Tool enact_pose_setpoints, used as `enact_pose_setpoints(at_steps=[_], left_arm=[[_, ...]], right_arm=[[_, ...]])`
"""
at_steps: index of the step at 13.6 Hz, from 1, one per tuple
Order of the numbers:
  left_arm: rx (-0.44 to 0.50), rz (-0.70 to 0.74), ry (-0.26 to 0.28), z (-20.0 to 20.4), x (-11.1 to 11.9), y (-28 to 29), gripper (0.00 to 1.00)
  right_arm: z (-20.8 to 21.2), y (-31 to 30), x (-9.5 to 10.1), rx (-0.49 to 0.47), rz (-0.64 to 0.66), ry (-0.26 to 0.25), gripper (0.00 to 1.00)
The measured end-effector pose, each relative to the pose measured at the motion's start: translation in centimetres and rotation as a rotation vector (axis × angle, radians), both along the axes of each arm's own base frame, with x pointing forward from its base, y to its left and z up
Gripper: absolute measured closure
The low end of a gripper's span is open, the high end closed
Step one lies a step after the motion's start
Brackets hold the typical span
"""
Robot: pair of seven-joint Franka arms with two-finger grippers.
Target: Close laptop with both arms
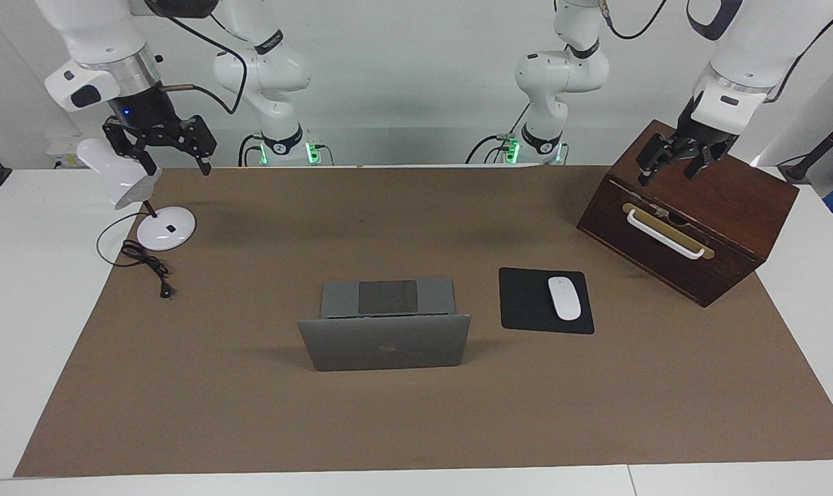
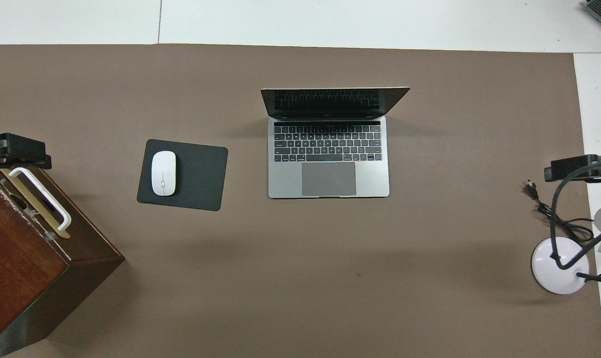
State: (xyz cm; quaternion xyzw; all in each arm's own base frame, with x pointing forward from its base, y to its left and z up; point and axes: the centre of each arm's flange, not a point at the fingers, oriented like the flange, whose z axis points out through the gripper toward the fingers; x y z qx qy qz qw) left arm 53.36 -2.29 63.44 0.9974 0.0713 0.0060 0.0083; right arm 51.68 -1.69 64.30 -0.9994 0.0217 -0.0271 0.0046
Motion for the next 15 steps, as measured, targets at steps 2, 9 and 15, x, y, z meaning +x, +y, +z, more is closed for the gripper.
enact_pose_setpoints(at_steps=[2, 9, 15], left_arm=[[0.0, 0.023, 0.001, 0.0, 0.0, -0.6, 0.22], [0.003, 0.195, 0.037, -0.9, -0.3, -1.6, 0.99], [-0.172, 0.603, 0.11, -1.9, -0.2, -2.1, 0.99]], right_arm=[[0.0, 0.0, 0.0, 0.0, 0.0, 0.0, 0.0], [0.0, 0.0, 0.0, 0.0, 0.0, 0.0, 0.0], [0.0, -0.1, 0.0, 0.0, -0.001, 0.0, 0.0]])
